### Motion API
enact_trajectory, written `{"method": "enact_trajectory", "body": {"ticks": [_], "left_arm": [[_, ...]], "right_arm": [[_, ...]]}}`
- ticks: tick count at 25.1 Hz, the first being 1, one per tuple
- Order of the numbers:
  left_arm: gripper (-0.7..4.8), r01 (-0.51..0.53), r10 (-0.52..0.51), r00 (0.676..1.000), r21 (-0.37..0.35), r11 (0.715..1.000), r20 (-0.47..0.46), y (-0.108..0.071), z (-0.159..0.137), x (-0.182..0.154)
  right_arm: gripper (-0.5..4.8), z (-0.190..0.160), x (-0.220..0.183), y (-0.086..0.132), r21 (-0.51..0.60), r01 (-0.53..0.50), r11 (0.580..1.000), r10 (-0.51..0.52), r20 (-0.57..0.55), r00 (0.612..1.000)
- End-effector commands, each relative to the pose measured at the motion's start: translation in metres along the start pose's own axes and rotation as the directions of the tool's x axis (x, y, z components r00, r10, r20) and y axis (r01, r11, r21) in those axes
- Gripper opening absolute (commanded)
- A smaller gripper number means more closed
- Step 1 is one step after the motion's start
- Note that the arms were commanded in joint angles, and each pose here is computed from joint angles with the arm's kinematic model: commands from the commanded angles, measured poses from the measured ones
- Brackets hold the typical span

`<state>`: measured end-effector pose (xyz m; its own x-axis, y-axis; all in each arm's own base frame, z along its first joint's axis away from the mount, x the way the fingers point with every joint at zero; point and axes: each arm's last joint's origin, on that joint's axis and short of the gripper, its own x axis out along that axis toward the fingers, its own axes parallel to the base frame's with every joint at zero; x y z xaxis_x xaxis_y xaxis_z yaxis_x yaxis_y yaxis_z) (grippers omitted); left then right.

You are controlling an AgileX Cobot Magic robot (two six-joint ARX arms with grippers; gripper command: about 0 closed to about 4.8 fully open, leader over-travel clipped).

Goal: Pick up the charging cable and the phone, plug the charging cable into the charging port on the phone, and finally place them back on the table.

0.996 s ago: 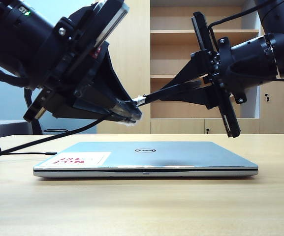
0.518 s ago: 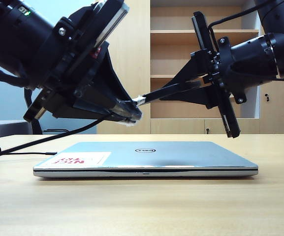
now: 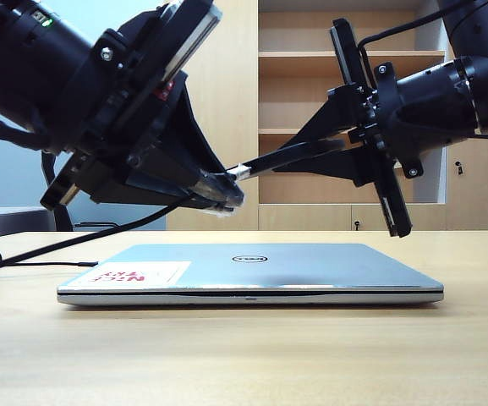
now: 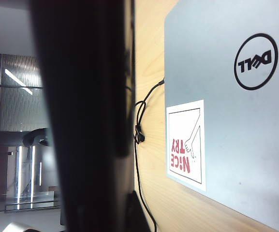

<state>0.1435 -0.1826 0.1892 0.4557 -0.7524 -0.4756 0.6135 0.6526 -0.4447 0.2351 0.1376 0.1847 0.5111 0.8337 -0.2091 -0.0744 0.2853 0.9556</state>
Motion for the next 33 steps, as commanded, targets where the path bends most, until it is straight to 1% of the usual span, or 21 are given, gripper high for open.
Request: {"method": "enact_trajectory", "body": {"ticks": [1,13,19,25,30,33], "left_arm": [[-0.06,0.010,-0.010,1.000,0.003,1.000,0.018,-0.001,0.002,0.000],[-0.06,0.010,-0.010,1.000,0.003,1.000,0.018,-0.001,0.002,0.000],[-0.06,0.013,-0.014,1.000,0.004,1.000,0.025,-0.001,0.002,0.000],[-0.06,0.013,-0.013,1.000,0.004,1.000,0.025,-0.001,0.002,0.000],[-0.06,0.013,-0.013,1.000,0.004,1.000,0.025,-0.001,0.002,0.000],[-0.06,0.013,-0.013,1.000,0.004,1.000,0.026,-0.001,0.002,0.000]], "right_arm": [[-0.06,0.001,0.000,0.007,-0.029,-0.048,0.998,0.048,0.002,0.999],[-0.06,0.000,0.001,0.008,-0.041,-0.052,0.998,0.052,-0.002,0.999],[-0.06,-0.014,0.008,0.014,-0.081,-0.069,0.994,0.068,-0.020,0.997],[-0.06,-0.014,0.008,0.013,-0.122,-0.072,0.990,0.068,-0.030,0.997],[-0.06,-0.014,0.008,0.014,-0.124,-0.076,0.989,0.071,-0.041,0.997],[-0.06,-0.014,0.008,0.014,-0.144,-0.079,0.986,0.073,-0.047,0.996]]}}
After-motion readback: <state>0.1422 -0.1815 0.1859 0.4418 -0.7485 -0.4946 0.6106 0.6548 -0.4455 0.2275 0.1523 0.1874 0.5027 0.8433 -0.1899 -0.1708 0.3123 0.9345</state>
